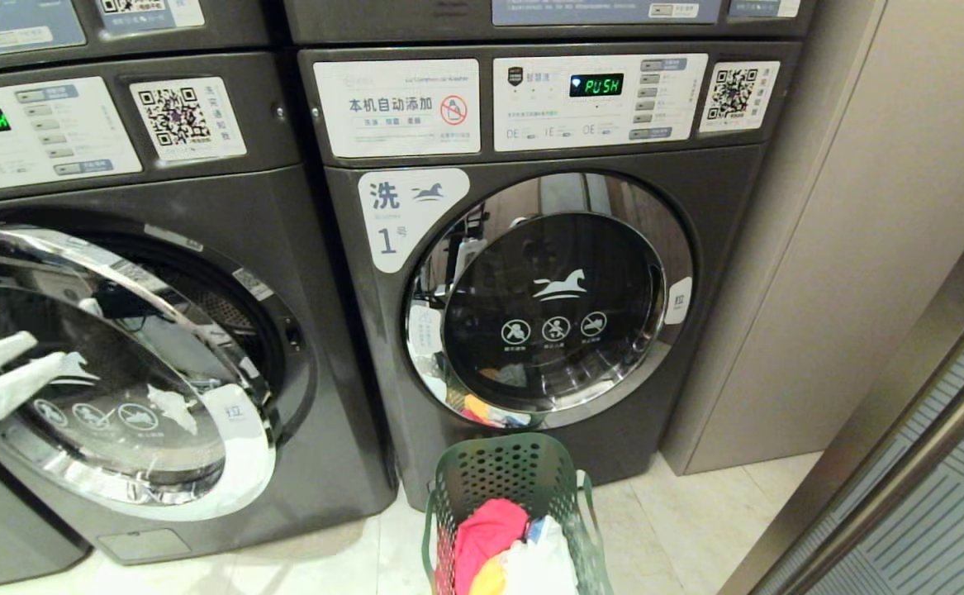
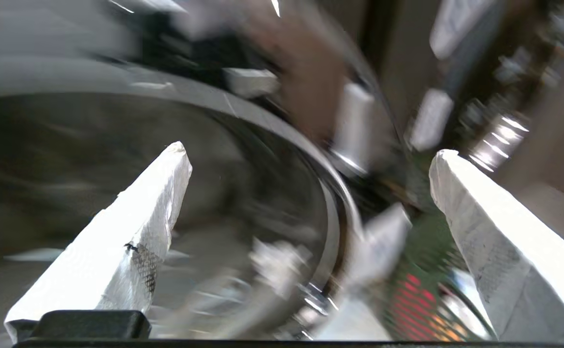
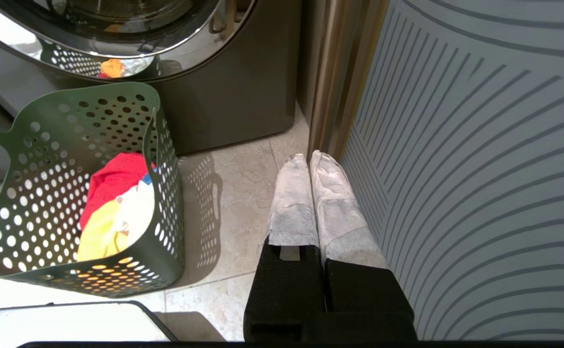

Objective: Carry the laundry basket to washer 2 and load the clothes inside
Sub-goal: Open the lid of the washing machine

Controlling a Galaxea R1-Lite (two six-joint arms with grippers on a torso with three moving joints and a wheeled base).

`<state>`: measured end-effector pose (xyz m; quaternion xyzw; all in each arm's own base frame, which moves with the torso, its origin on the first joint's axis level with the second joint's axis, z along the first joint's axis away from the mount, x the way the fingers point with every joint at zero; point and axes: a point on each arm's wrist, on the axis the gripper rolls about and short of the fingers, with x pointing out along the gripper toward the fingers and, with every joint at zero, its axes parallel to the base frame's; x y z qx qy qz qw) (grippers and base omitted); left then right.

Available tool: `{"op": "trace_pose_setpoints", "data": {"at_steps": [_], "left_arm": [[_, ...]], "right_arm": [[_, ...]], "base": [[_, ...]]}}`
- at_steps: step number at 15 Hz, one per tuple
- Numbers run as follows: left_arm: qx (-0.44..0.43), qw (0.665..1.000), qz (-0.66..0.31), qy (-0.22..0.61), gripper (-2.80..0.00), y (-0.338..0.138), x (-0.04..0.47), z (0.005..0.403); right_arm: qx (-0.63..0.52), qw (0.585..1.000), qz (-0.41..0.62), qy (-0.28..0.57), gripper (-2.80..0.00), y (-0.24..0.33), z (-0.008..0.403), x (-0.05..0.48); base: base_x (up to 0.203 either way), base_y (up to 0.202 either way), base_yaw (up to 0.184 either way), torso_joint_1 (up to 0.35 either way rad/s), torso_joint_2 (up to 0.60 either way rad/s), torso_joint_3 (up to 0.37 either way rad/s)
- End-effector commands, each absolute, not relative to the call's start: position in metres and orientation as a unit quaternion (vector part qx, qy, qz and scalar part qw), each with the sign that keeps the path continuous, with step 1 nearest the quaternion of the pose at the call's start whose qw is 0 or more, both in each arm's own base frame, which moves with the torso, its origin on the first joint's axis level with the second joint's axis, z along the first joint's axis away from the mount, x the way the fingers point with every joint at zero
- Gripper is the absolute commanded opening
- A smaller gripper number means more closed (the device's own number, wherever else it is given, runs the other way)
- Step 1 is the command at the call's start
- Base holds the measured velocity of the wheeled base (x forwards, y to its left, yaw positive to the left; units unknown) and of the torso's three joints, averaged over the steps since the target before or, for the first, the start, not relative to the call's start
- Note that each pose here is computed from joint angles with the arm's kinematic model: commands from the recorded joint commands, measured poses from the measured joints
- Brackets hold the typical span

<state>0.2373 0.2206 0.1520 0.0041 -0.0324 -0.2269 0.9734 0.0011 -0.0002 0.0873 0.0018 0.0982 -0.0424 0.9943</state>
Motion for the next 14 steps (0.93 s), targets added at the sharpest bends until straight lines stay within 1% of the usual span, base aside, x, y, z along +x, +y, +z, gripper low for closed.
{"op": "trace_pose_setpoints", "data": {"at_steps": [1,3,4,6,7,8,10,11,13,14], "left_arm": [[0.110,0.975,-0.171,-0.090,0.00,0.195,0.174,0.234],[0.152,0.977,-0.093,-0.122,0.00,0.163,0.115,0.285],[0.156,0.976,-0.060,-0.137,0.00,0.144,0.092,0.302],[0.142,0.976,0.013,-0.167,0.00,0.102,0.053,0.328],[0.127,0.975,0.039,-0.177,0.00,0.087,0.042,0.336],[0.093,0.977,0.059,-0.180,0.00,0.079,0.038,0.343],[0.006,0.979,0.105,-0.172,0.00,0.085,0.037,0.349],[-0.002,0.978,0.130,-0.162,0.00,0.092,0.039,0.347],[0.088,0.970,0.193,-0.123,0.00,0.115,0.048,0.335],[0.135,0.963,0.216,-0.086,0.00,0.131,0.057,0.324]], "right_arm": [[0.002,0.993,-0.042,0.114,-2.80,0.000,0.078,0.001],[0.002,0.993,-0.042,0.114,-2.80,0.000,0.078,0.001],[0.002,0.993,-0.042,0.114,-2.80,0.000,0.078,0.001],[0.002,0.993,-0.042,0.114,-2.80,0.000,0.078,0.001],[0.002,0.993,-0.042,0.114,-2.80,0.000,0.078,0.001],[0.002,0.993,-0.042,0.114,-2.80,0.000,0.078,0.001],[0.002,0.993,-0.042,0.114,-2.80,0.000,0.078,0.001],[0.002,0.993,-0.042,0.114,-2.80,0.000,0.078,0.001],[0.002,0.993,-0.042,0.114,-2.80,0.000,0.078,0.001],[0.002,0.993,-0.042,0.114,-2.80,0.000,0.078,0.001]], "base": [[0.000,0.000,0.000,0.000,0.00,0.000],[0.000,0.000,0.000,0.000,0.00,0.000],[0.000,0.000,0.000,0.000,0.00,0.000],[0.000,0.000,0.000,0.000,0.00,0.000],[0.000,0.000,0.000,0.000,0.00,0.000],[0.000,0.000,0.000,0.000,0.00,0.000],[0.000,0.000,0.000,0.000,0.00,0.000],[0.000,0.000,0.000,0.000,0.00,0.000],[0.000,0.000,0.000,0.000,0.00,0.000],[0.000,0.000,0.000,0.000,0.00,0.000]]}}
